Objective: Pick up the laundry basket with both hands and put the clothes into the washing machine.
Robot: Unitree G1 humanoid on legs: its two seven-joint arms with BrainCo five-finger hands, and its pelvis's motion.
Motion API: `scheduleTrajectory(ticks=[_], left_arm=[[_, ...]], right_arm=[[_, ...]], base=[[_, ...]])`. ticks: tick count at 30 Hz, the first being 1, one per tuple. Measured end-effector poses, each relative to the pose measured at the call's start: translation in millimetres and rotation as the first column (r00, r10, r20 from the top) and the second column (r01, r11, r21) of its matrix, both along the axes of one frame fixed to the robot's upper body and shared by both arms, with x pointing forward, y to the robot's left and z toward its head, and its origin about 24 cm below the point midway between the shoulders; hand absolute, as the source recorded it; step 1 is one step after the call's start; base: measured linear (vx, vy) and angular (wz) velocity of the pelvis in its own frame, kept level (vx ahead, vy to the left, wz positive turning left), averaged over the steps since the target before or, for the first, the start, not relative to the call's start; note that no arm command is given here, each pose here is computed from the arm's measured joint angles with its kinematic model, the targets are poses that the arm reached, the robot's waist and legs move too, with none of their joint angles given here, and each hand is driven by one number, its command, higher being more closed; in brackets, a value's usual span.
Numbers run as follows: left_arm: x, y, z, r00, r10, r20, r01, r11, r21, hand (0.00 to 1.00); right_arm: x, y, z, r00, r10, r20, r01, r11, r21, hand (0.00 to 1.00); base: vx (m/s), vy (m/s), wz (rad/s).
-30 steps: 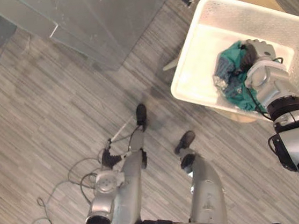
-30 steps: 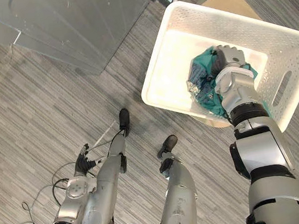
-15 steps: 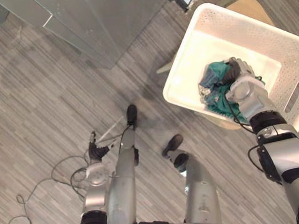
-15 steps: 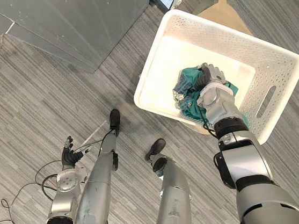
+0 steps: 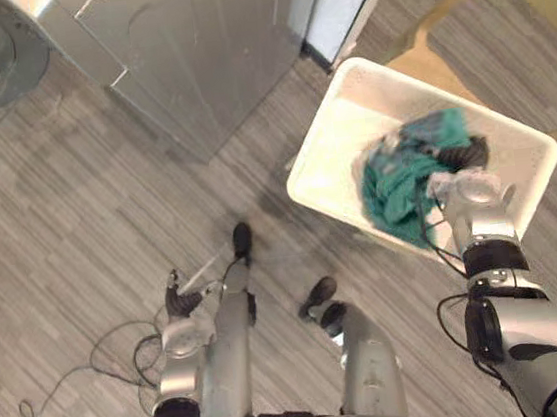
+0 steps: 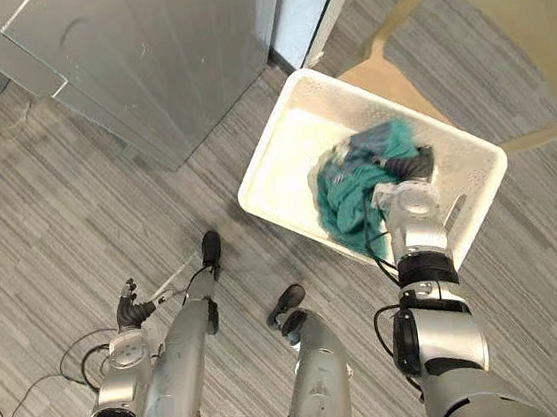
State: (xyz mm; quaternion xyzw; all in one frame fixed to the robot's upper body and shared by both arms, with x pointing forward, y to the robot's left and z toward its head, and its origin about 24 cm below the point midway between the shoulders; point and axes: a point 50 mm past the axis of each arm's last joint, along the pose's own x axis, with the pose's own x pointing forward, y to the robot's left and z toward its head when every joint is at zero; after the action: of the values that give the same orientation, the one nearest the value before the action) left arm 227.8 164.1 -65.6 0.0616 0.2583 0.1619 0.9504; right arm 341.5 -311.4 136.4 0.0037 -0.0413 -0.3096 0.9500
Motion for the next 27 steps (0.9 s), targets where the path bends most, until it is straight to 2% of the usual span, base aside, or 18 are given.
scheduleTrajectory(ticks=[3, 7, 16, 23, 27], left_arm=[[-6.6, 3.9, -7.4, 0.999, -0.004, -0.038, 0.004, 1.000, 0.014, 0.00], [-20.7, 9.6, -21.9, 0.992, -0.026, -0.127, 0.034, 0.998, 0.058, 0.00], [-66.8, 20.0, -58.9, 0.937, -0.019, -0.349, 0.033, 0.999, 0.036, 0.00], [-87.9, 35.1, -72.8, 0.892, 0.012, -0.452, 0.006, 0.999, 0.038, 0.00], [-107.7, 45.6, -81.2, 0.846, 0.040, -0.532, -0.004, 0.998, 0.070, 0.00]], right_arm=[[-13.3, -3.8, 19.3, 0.981, -0.065, 0.181, 0.051, 0.996, 0.078, 1.00], [-31.2, 5.5, 32.2, 0.937, -0.096, 0.335, 0.054, 0.990, 0.133, 1.00], [-53.6, 34.5, -6.5, 0.937, -0.062, 0.345, -0.022, 0.972, 0.235, 1.00], [-54.1, 64.6, 6.8, 0.861, 0.038, 0.507, -0.220, 0.927, 0.303, 1.00], [-47.1, 105.7, -0.5, 0.790, 0.098, 0.606, -0.442, 0.775, 0.451, 1.00]], base=[[0.00, -0.021, -0.01], [0.01, -0.039, 0.01], [0.06, -0.074, -0.06], [0.01, -0.068, -0.15], [-0.01, -0.051, -0.41]])
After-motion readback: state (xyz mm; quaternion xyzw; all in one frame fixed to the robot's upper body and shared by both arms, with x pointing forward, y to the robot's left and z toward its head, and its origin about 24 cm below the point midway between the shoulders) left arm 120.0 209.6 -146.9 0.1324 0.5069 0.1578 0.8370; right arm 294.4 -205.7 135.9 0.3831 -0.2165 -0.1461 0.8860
